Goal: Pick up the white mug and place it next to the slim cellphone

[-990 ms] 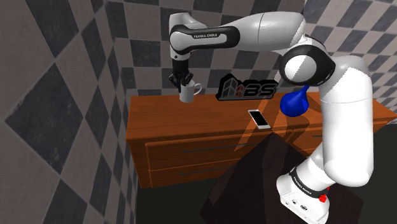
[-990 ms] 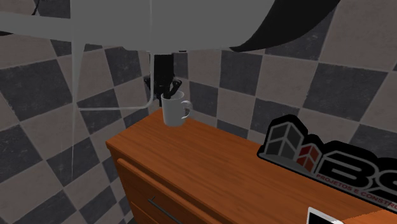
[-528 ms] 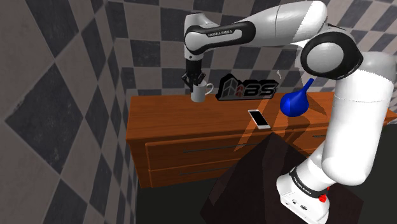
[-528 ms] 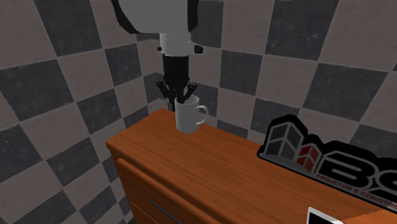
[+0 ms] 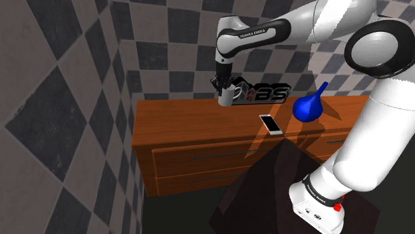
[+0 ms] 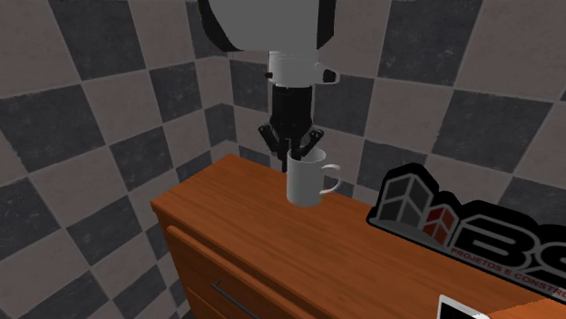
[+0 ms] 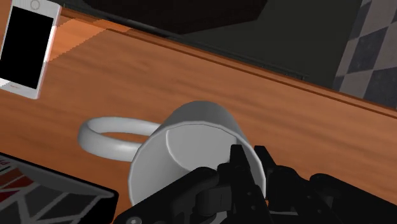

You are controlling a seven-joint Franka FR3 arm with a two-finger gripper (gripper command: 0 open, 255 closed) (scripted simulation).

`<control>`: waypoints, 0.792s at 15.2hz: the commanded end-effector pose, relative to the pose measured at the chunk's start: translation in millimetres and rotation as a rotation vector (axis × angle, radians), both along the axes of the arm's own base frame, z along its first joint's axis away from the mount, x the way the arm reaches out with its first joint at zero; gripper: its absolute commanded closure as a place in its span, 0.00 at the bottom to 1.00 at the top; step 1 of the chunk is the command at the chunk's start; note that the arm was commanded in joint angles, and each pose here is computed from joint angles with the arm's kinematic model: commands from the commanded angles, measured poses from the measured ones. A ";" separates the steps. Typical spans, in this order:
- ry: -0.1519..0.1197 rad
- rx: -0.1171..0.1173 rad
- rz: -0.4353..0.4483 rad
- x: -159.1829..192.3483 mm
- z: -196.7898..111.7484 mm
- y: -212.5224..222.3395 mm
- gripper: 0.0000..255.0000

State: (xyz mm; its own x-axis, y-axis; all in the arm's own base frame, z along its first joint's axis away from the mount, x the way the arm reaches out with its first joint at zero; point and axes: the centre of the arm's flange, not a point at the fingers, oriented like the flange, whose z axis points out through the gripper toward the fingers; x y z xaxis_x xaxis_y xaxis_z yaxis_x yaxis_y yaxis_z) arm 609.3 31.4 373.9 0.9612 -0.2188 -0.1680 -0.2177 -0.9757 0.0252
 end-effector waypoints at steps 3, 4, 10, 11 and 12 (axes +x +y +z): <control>0.000 0.001 0.001 -30.6 -0.1 -47.8 1.00; 0.000 0.001 0.001 -37.4 0.0 -59.1 1.00; 0.000 0.001 0.001 -77.9 0.4 -127.1 1.00; 0.000 0.001 0.001 -84.7 0.4 -138.4 1.00; 0.000 0.001 0.001 -91.4 0.5 -149.8 1.00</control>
